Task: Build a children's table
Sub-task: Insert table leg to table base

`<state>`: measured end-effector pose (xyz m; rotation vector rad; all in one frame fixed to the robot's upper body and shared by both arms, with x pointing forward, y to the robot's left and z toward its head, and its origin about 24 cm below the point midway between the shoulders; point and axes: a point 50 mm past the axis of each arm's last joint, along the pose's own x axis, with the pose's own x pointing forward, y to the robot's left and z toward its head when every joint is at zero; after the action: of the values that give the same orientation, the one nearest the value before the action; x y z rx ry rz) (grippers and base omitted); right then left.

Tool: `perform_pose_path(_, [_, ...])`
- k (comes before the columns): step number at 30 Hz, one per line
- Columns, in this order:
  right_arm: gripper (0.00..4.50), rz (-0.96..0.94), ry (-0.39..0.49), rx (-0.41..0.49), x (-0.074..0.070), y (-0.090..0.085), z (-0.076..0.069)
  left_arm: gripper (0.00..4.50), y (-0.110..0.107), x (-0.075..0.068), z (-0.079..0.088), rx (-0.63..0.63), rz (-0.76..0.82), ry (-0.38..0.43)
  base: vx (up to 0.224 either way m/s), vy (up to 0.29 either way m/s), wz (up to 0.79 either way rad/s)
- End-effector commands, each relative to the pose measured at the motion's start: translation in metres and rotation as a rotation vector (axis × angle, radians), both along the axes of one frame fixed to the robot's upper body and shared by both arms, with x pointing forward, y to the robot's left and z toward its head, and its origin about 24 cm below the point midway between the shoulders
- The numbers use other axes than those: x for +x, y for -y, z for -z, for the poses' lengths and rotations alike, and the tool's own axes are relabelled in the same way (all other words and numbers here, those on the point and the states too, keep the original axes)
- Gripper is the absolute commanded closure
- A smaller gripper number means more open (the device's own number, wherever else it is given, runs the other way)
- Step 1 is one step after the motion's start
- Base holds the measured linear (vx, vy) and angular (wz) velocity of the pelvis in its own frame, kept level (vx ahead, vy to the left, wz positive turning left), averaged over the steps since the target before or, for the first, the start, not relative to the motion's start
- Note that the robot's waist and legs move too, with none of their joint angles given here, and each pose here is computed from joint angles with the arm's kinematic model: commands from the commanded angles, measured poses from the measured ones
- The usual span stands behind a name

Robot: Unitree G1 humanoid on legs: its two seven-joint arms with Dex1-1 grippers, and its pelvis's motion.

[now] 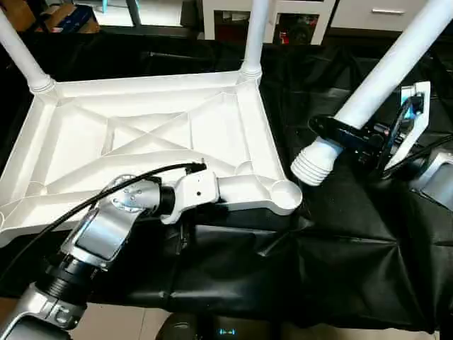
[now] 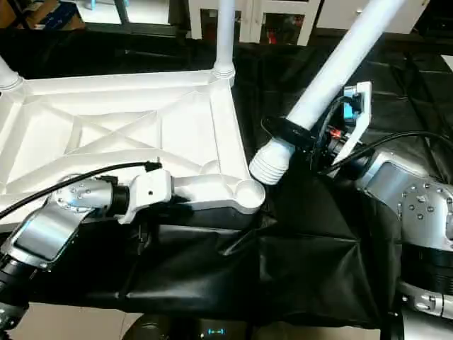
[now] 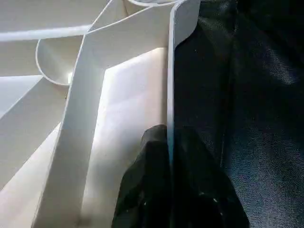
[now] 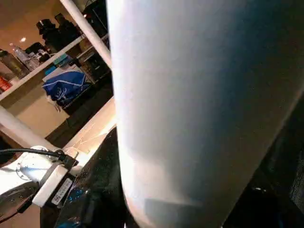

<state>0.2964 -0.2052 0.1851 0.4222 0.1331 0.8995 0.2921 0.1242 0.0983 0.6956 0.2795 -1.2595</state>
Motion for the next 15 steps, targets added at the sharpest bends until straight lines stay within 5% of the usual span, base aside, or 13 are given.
perform_pose_path(1, [2.64,-0.001,0.03,-0.012,-0.001,0.001,-0.006,4.5,-0.004,-0.005,0.024,0.066,-0.025,-0.096,0.0,0.0,0.0])
perform_pose_path(6, [2.64,-0.008,0.032,-0.032,0.0,0.0,-0.005,4.5,-0.005,-0.006,0.024,0.07,-0.02,-0.107,0.0,0.0,0.0])
perform_pose_path(8, [2.64,0.016,0.083,-0.132,0.003,-0.005,-0.003,4.5,-0.005,-0.008,0.026,0.069,-0.011,-0.117,0.0,0.0,0.0])
perform_pose_path(15, [2.64,-0.025,0.14,-0.196,0.0,-0.022,0.003,4.5,-0.002,-0.009,0.027,0.062,-0.012,-0.119,0.0,0.0,0.0])
